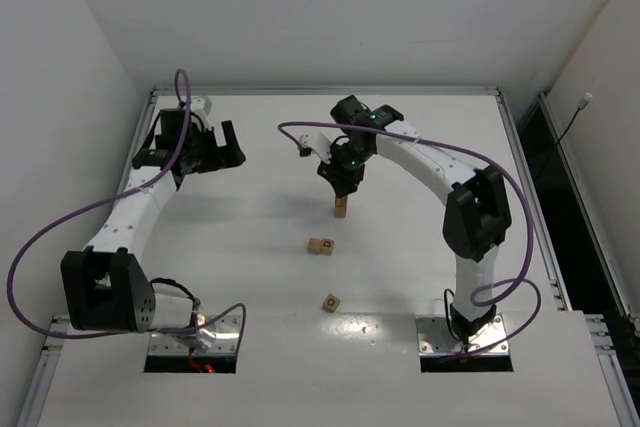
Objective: Build the wood block tower
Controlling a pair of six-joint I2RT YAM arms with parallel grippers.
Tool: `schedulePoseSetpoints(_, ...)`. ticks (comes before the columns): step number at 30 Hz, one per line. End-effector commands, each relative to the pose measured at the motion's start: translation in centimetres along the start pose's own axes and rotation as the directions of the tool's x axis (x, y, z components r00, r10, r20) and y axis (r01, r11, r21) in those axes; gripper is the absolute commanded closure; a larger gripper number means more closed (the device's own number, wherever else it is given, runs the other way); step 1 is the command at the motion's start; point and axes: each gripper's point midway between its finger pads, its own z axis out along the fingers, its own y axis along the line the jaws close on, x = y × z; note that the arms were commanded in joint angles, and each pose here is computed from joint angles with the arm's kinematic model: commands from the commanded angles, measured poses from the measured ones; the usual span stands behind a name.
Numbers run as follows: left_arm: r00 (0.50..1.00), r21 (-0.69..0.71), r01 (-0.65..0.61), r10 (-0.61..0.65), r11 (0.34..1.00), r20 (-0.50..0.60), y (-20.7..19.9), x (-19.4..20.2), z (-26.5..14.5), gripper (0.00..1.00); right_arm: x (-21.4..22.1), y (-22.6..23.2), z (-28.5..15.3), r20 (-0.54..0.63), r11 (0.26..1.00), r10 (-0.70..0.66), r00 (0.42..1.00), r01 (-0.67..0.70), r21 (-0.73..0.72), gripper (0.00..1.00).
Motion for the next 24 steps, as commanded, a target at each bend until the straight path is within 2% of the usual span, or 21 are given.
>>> schedulePoseSetpoints(1, 0.999, 0.024, 0.006, -0.007, 1.0, 0.044, -0.5, -1.7, 0.0, 0.01, -2.3, -0.2, -1.8, 0.087, 0.997, -0.057, 0.995, 0.053, 0.057, 1.0)
schedulePoseSetpoints(24, 1.0, 0.044, 0.012, -0.012, 0.999, 0.01, -0.6, -1.2, 1.0, 0.01, -1.2, -0.7, -0.8, 0.053, 0.983, -0.167, 0.984, 0.162, 0.089, 1.0)
